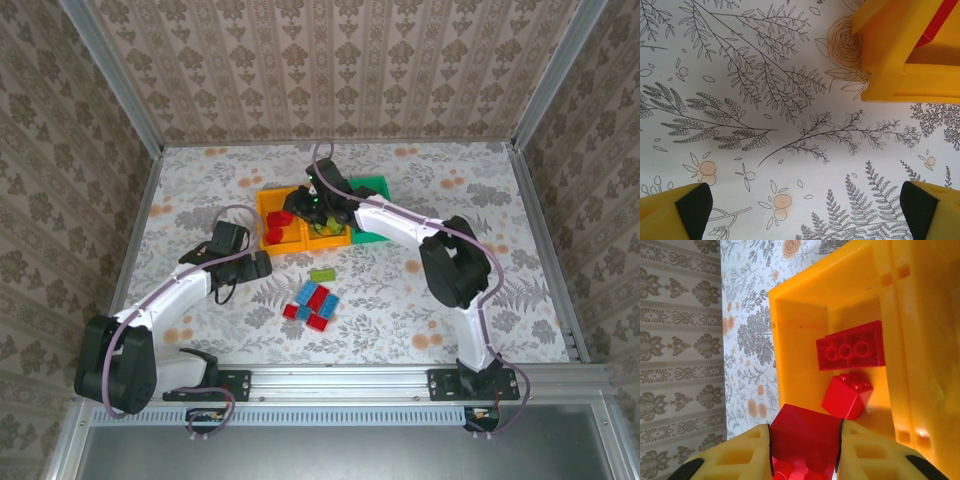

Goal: Sort the legos into containers by color

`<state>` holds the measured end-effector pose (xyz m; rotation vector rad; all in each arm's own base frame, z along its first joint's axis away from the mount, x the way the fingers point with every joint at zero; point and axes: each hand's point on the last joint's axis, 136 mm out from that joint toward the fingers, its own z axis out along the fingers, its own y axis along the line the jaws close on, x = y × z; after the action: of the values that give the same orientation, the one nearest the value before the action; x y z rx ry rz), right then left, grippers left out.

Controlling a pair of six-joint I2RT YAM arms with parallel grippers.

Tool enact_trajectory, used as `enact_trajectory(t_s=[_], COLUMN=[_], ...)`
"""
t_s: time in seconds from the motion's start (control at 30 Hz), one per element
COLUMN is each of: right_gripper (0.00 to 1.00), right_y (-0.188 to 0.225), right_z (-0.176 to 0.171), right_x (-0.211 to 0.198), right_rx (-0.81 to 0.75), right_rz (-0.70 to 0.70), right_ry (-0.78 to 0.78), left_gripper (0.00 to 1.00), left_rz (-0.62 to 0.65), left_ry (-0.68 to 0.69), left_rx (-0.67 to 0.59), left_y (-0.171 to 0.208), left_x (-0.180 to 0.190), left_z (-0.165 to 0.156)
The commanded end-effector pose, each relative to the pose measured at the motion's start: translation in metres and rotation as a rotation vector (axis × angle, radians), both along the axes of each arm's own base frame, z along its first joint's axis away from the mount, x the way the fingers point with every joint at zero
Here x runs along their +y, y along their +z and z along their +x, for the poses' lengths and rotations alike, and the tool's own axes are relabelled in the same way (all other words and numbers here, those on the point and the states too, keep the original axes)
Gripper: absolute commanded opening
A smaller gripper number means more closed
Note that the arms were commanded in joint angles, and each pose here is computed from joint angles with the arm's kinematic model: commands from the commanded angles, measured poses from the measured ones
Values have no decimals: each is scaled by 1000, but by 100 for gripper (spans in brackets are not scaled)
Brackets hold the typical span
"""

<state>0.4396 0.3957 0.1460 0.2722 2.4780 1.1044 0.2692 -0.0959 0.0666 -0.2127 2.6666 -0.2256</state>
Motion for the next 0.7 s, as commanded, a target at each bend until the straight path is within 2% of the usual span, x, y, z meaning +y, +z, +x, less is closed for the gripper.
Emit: enact_trajectory(t_s=[0.0,0.2,0.37,0.5,0.67], right_gripper=[32,50,69,75,78], right_y=[4,-6,8,20,20], right_z=[10,16,14,7,-10], right_x=[17,20,16,10,-4], right_rx=[3,19,-19,-49,-62], right_rz=[43,36,30,24,-12], right_ry=[9,-5,4,20,43], left_gripper=[100,100,100,99,96], left_rz=[-17,-18,-23,-51,-86], left_ry=[16,12,-46,-166,-286], left_rx=[8,-2,-21,-44,-7], left_y=[-1,2,9,11,-2], left_x=[1,1,-7,-29,-52], left_z=[-2,-3,-6,-19,-57])
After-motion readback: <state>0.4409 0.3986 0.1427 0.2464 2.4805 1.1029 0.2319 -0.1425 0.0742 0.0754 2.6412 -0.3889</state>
